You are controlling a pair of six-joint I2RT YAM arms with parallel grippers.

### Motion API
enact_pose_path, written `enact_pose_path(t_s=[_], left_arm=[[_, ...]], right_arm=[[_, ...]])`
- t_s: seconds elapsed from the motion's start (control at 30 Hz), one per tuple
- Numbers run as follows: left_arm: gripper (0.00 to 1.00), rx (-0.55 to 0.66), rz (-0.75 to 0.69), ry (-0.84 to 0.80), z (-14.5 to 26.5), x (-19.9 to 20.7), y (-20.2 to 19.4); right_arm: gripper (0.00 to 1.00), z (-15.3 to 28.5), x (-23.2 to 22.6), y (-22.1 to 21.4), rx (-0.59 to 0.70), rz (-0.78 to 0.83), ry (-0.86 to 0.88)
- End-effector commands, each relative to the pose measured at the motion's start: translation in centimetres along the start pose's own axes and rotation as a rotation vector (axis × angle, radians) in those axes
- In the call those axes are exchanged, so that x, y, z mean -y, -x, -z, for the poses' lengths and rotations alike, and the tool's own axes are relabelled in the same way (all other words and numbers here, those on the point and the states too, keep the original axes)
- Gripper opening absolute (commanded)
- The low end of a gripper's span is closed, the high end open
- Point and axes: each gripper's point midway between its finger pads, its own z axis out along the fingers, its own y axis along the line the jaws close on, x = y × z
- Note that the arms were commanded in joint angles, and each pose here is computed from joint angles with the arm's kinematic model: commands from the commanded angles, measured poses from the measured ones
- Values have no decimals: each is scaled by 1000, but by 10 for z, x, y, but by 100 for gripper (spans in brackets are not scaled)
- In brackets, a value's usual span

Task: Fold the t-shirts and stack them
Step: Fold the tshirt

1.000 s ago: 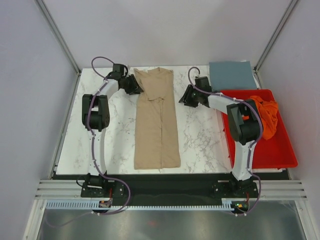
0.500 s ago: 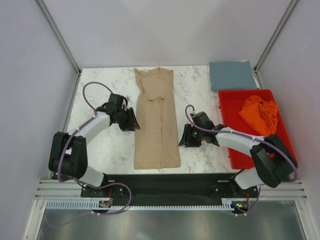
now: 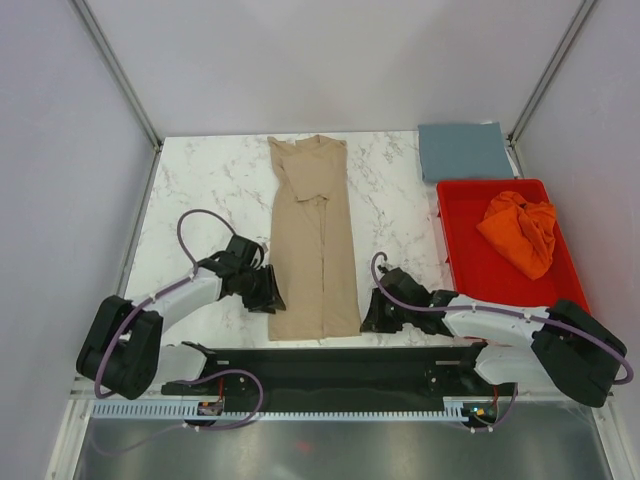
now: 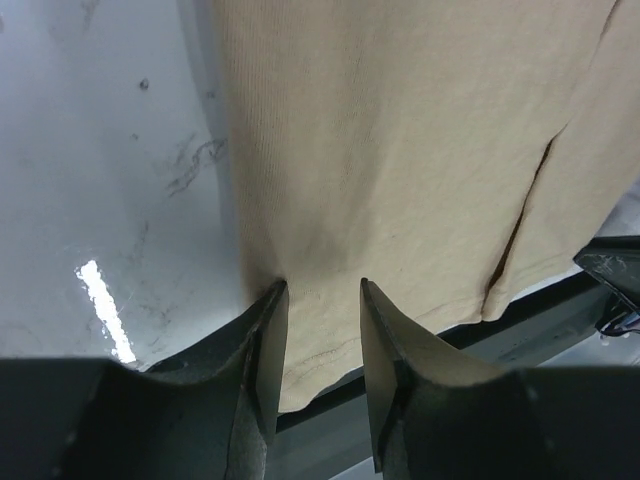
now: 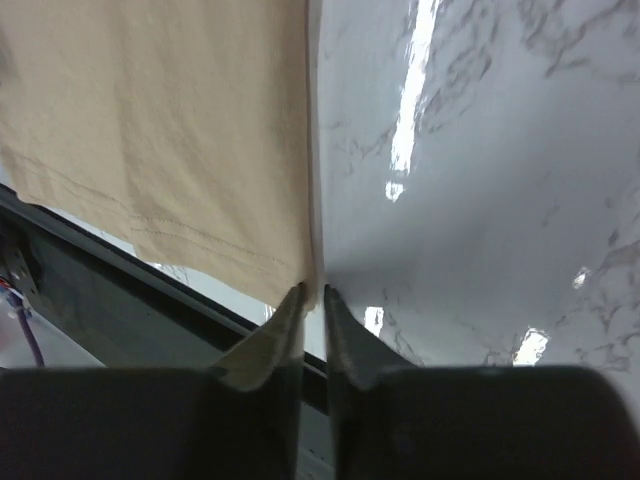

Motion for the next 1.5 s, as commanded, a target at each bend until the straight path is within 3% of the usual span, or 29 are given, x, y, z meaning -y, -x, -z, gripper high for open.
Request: enact_pose_path(t_s=[0.0, 0.13, 0.3, 0.33, 0.37, 0.4, 0.47, 0.5, 0.6, 0.67, 0.9, 0.93, 1.03, 1.23, 1.37, 1.47], left_arm=[[42, 56, 2, -54, 8, 11, 4], [42, 168, -44, -132, 33, 29, 16], [42, 397, -138, -291, 99, 79, 52], [38, 427, -84, -303, 107, 85, 60], [40, 535, 255, 147, 102, -4, 67], [40, 546, 247, 124, 105, 6, 77], [40, 480, 203, 49, 95, 25, 77], [40, 409, 189, 0, 81, 36, 72], [40, 310, 183, 33, 50, 29, 57], [40, 289, 165, 21, 39, 29, 53], [40, 174, 193, 124, 8, 5, 36], [20, 232, 29, -48, 2, 42, 64], [3, 238, -16, -72, 2, 57, 81], [2, 202, -10, -8, -25, 54, 101], [2, 73, 73, 178, -45, 9, 67], [2, 49, 81, 265, -43, -17, 47]], right_arm=[[14, -1, -7, -8, 39, -49, 3], [0, 3, -22, -36, 12, -29, 30], [0, 10, -44, -48, 28, -21, 50], [0, 11, -50, -51, 28, -5, 57], [0, 12, -53, -52, 27, 11, 56], [0, 15, -65, -48, 34, 21, 70], [2, 14, -60, -42, 54, 58, 16], [10, 14, -65, -37, 70, 69, 5], [24, 15, -60, -15, 104, 113, -54], [28, 15, -55, -4, 118, 135, -83], [19, 8, -45, 59, 209, 221, -183], [17, 8, -44, 66, 217, 237, -192], [15, 9, -52, 81, 234, 250, -190], [14, 12, -55, 94, 259, 243, -184], [14, 21, -49, 106, 279, 223, -182], [14, 34, -43, 126, 325, 181, -184]])
